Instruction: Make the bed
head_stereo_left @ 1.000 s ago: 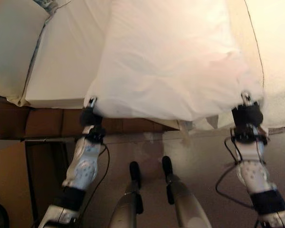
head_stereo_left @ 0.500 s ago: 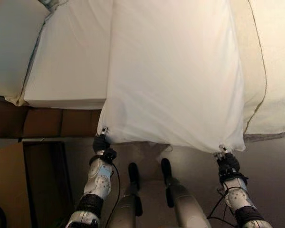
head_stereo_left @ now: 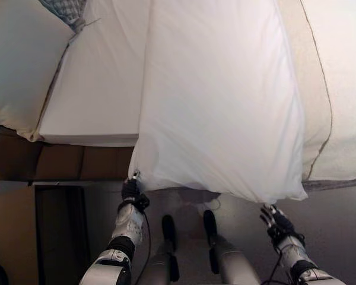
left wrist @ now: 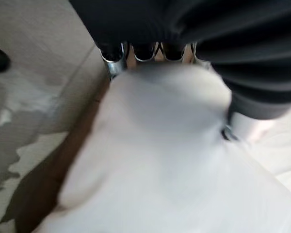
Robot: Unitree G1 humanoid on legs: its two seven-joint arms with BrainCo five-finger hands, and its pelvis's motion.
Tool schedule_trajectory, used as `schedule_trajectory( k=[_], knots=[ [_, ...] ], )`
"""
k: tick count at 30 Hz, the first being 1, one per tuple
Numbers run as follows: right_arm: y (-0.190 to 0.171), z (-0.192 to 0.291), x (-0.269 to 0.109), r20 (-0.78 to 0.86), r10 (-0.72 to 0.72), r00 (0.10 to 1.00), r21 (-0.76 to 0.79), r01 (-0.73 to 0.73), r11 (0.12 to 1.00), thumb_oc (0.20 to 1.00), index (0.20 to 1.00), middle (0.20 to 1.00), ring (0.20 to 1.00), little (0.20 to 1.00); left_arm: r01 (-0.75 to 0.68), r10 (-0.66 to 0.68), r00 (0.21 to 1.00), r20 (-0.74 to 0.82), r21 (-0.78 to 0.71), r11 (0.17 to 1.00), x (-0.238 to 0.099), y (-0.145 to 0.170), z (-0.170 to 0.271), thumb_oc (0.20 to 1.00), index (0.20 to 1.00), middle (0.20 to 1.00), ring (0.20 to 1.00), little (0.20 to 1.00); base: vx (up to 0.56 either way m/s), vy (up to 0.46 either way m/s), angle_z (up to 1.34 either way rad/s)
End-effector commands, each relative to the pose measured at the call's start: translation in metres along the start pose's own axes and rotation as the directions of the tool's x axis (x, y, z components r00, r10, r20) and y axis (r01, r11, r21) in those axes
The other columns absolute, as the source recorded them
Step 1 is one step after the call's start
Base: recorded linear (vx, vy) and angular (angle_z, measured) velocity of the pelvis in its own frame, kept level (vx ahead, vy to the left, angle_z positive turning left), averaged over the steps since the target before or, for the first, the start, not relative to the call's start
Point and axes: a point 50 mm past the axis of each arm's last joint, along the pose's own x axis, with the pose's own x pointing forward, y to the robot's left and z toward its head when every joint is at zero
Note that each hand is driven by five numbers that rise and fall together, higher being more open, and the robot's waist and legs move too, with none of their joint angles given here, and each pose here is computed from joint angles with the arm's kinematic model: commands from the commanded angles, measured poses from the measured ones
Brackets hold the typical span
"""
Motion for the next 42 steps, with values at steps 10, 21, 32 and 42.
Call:
schedule_trajectory(
  k=[10,21,32,42],
  knots=[
    [-0.033,-0.056,-0.018,-0.212,-0.084,0.974,-0.158,0.051,0.986,1.0,1.0,1.0,1.0,1.0,-0.065,0.235,0.879,-0.415,0.383,0.921,-0.089,0.123,-0.099,1.0,1.0,1.0,1.0,1.0,0.04,-0.021,0.03],
    [-0.013,-0.031,-0.01,-0.075,0.014,0.997,-0.101,-0.022,0.995,1.0,1.0,1.0,1.0,1.0,0.165,0.026,0.932,-0.36,0.488,0.857,-0.072,0.108,-0.071,1.0,1.0,1.0,1.0,1.0,0.02,-0.011,0.09],
    [0.027,-0.006,-0.009,0.052,0.21,0.976,-0.212,-0.195,0.958,1.0,1.0,1.0,1.0,1.0,0.33,-0.132,0.929,-0.347,0.61,0.721,-0.062,0.09,-0.053,1.0,1.0,1.0,1.0,1.0,0.0,0.0,0.0],
    [0.128,0.061,-0.025,0.193,0.627,0.755,-0.415,-0.516,0.749,1.0,1.0,1.0,1.0,1.0,0.587,-0.575,0.768,-0.282,0.669,0.456,-0.022,-0.031,0.003,1.0,1.0,1.0,1.0,1.0,-0.05,-0.006,-0.09]
  ],
)
